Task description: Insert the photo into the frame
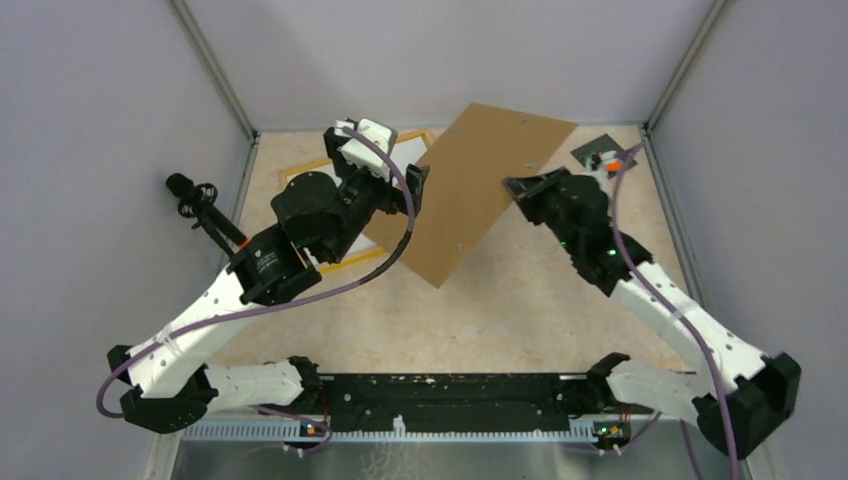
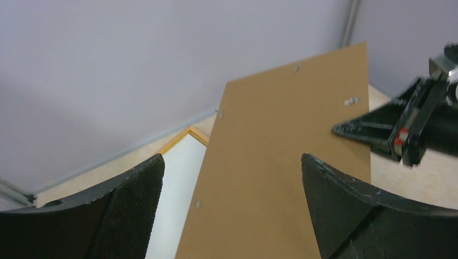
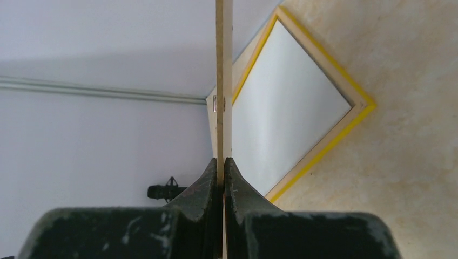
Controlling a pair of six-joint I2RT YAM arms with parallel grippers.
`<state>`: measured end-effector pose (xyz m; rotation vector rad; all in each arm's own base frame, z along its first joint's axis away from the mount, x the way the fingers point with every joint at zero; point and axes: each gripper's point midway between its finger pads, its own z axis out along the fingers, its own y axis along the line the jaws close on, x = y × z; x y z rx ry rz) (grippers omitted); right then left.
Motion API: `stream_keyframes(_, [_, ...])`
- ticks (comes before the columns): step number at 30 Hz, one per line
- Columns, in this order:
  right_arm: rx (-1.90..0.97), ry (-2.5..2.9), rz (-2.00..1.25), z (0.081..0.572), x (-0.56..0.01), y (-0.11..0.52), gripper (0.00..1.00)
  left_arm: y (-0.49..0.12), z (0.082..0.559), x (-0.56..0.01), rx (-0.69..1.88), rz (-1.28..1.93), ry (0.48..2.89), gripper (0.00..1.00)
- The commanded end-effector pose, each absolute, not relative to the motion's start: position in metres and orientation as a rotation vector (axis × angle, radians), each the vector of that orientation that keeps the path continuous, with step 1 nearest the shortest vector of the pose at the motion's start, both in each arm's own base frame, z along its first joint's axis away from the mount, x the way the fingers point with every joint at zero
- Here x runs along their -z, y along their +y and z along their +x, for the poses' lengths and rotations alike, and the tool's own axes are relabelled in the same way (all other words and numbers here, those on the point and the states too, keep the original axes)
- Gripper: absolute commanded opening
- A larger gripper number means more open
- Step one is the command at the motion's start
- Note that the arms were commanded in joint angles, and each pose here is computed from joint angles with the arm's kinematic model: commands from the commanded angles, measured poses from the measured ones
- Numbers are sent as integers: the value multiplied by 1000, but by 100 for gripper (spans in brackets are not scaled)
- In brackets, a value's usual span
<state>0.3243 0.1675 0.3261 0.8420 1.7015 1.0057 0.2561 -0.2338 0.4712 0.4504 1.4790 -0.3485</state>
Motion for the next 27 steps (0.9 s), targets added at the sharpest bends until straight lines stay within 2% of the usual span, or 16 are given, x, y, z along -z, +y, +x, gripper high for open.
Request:
stream_keyframes(1, [-1148,1355,966,343,-375,206,0,-186,259,-508,268,235,1316,99])
stream_keyframes(7, [-1043,1284,1092,373,-328,258,0,-148,249,-503,216,132,1247,99])
stream_keyframes(14, [-993,1180,1175,392,-308,288,0,-128,255,-471,119,83,1217,99])
stream_keyframes(27, [-1044,1143,1236,416,-273,361,0,-106,260,-475,94,56,1198,99])
